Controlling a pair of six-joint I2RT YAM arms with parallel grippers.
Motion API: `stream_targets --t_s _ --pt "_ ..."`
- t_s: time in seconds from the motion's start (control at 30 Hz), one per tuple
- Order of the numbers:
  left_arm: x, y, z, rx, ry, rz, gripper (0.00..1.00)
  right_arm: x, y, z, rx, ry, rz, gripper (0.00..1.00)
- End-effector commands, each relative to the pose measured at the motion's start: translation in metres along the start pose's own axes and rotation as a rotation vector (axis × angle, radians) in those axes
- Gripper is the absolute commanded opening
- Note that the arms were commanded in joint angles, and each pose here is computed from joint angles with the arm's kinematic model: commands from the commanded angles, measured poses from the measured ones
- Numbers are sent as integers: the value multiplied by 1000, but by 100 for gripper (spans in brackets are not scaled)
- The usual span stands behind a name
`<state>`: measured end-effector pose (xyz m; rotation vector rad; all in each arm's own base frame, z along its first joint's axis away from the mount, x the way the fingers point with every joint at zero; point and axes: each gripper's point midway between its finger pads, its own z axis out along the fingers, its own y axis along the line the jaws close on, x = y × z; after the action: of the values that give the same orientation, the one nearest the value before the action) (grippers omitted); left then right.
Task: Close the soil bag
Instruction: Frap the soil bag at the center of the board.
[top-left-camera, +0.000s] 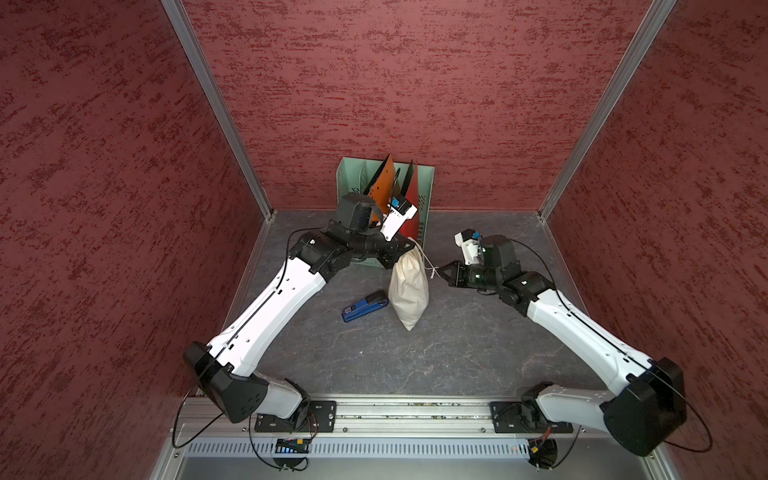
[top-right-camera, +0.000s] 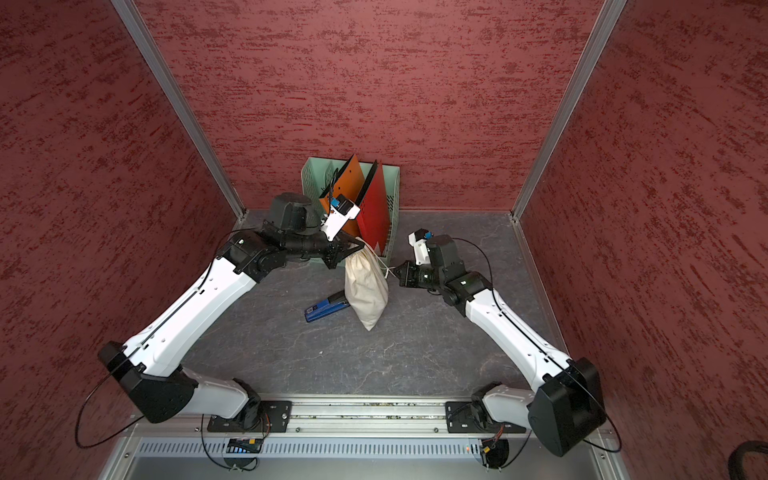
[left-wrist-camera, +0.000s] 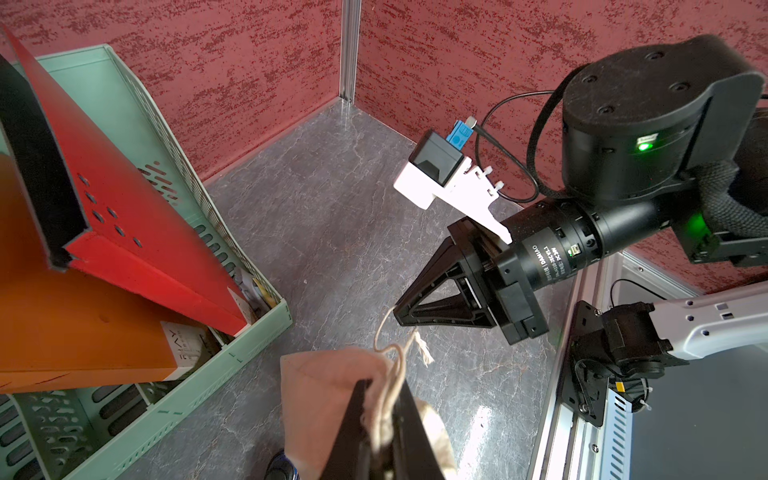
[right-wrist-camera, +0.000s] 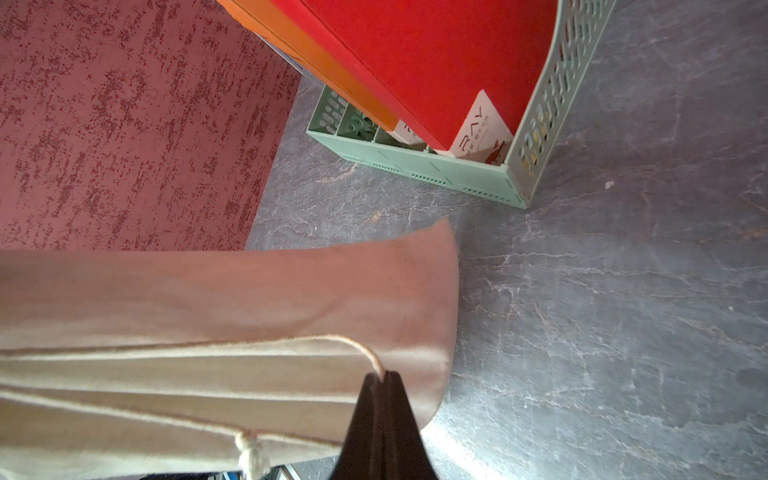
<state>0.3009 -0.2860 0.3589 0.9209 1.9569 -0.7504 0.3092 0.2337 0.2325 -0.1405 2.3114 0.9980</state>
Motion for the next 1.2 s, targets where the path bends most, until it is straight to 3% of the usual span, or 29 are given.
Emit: stream_targets --t_s 0.0,0.1,0.3,0.57,0.63,0.8,0.93,1.17 --pt "-44 -13 -30 14 -167 59 0 1 8 3 -33 5 -37 0" --pt "-43 -14 -29 17 -167 55 0 1 12 0 -47 7 -53 4" --pt "-43 -15 -30 19 -173 53 0 2 16 -6 -58 0 -80 25" --pt "-40 -15 -31 17 -168 54 0 -4 24 -11 -99 -47 -102 46" --pt "-39 -15 -31 16 -167 55 0 -9 29 -16 -122 -87 -112 56" --pt "-39 -15 -32 13 -168 51 0 -25 38 -36 -146 -233 -148 96" --pt "-38 -15 -32 14 -166 45 0 -33 40 -52 -141 -329 -181 98" --pt "-40 -14 -32 14 -178 10 0 -28 42 -66 -162 -390 -234 98"
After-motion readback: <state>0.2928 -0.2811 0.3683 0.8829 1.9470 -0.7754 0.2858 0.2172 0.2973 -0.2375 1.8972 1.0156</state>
